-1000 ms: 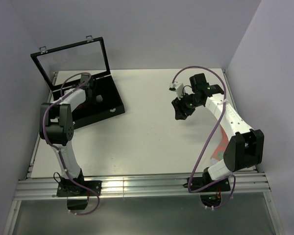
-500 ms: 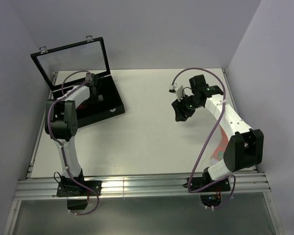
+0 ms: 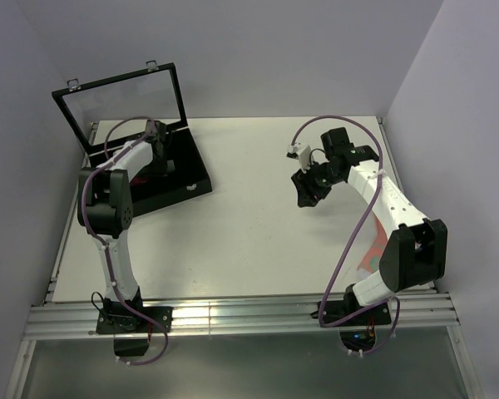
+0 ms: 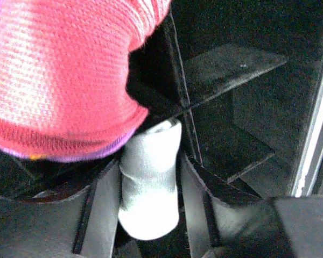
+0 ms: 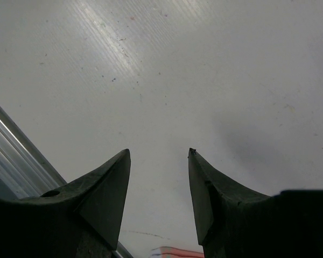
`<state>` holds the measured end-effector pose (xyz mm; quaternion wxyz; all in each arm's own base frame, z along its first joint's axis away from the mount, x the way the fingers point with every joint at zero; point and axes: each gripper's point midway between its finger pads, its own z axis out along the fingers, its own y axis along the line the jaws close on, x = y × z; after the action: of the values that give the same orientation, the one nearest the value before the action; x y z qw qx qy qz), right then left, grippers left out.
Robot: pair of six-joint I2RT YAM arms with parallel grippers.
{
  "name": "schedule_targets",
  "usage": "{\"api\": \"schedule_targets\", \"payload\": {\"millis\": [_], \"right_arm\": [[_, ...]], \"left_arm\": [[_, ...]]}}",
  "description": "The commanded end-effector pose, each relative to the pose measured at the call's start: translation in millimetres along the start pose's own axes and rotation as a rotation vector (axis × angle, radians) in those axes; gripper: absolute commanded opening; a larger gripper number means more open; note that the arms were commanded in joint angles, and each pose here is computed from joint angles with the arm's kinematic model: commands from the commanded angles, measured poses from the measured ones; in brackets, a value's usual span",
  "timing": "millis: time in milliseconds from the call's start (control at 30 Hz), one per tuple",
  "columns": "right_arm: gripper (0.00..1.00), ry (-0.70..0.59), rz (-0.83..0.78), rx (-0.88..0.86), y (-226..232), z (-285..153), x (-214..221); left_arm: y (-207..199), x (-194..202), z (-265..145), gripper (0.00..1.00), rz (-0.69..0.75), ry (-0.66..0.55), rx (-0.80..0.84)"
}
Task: Roll the socks
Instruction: Place the sock in the storage box.
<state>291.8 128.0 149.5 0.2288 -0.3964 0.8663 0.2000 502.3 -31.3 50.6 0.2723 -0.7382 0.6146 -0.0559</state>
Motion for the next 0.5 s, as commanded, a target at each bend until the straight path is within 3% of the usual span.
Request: {"api": "schedule_targets", "payload": {"millis": [0,200,433,467], "right_arm": [[0.54,-0.031,-0.024,-0.003,5.8,-9.5,-4.5],[0.54,-0.024,-0.023,-0.007,6.7,-8.8,-2.1],[0.54,-0.025,-0.024,-0.023,9.0,-8.4,-3.7],[0.54,-0.026,-0.022,-0.026,9.2,-8.3,-3.3]], "left_arm": [[0.1,5.5,-12.7,0.53,0.045,0.011,-0.021],[-2.2,6.6,-20.7,0.65,0.050,0.033,-0.014],[-11.0,6.8,-32.0,0.68,0.041,0.046,-0.006],[-13.1,6.3,-33.7,0.71,0.038,0.046,-0.002]]}}
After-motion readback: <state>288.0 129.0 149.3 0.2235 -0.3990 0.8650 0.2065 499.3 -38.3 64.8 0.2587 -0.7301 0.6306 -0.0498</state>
